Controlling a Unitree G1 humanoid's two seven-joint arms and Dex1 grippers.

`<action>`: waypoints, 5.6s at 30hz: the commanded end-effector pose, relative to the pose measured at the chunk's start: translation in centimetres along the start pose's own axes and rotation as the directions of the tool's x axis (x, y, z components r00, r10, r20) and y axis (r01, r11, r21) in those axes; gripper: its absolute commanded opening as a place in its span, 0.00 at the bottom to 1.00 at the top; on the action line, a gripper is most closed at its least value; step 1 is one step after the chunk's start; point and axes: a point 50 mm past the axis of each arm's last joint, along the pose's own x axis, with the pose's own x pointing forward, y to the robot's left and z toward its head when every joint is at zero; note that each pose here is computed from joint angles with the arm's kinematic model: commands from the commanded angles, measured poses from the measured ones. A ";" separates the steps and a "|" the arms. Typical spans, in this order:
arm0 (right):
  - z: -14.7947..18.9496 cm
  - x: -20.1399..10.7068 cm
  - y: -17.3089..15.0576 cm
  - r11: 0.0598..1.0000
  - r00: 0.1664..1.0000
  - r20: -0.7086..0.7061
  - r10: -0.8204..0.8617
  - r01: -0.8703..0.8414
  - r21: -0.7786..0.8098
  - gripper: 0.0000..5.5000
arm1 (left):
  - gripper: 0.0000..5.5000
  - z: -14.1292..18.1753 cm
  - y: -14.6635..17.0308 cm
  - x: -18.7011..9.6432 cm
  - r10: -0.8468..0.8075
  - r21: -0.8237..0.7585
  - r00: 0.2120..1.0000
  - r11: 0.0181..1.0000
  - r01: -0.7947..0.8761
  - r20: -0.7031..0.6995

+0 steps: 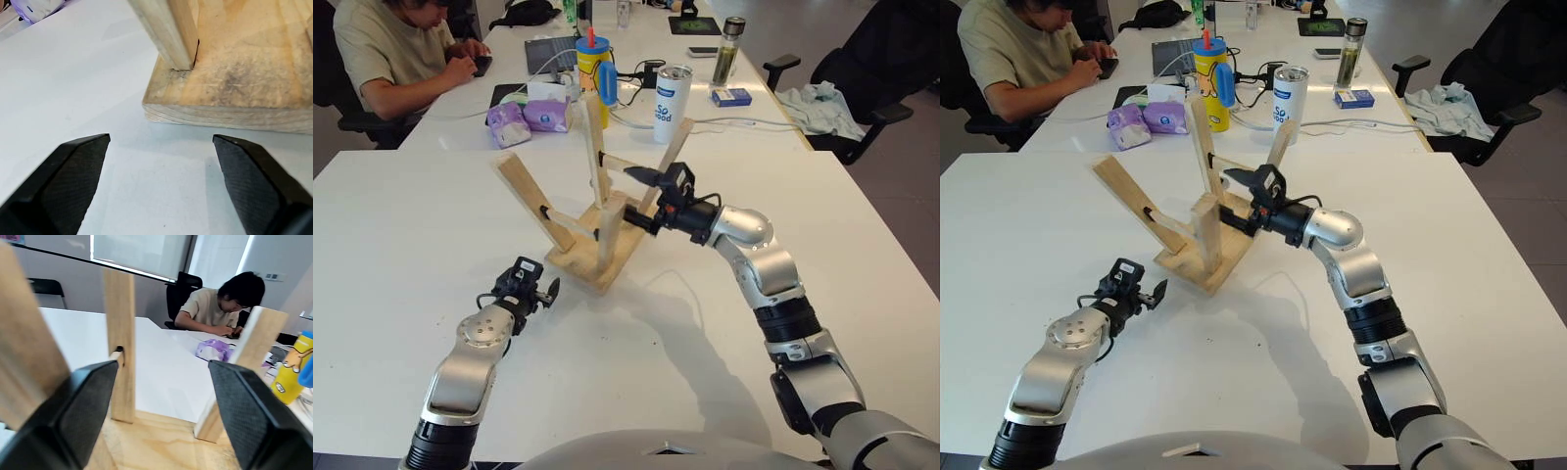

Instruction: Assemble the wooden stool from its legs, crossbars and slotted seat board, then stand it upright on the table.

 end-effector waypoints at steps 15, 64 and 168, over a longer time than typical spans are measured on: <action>-2.1 1.0 6.7 0.917 0.989 -0.118 -0.085 0.124 0.378 0.63 | 0.71 0.2 0.0 1.3 0.110 -0.022 0.993 0.994 -0.110 0.029; -7.7 -7.9 5.3 0.844 0.879 -0.385 -0.283 0.419 0.336 0.01 | 0.71 3.3 -4.8 -1.3 -0.279 -0.122 0.917 0.939 0.323 0.285; -10.0 -12.1 -3.3 0.384 0.399 -0.647 -0.650 0.907 0.173 0.00 | 0.24 9.1 13.9 2.5 0.306 -0.902 0.860 -0.010 0.433 0.409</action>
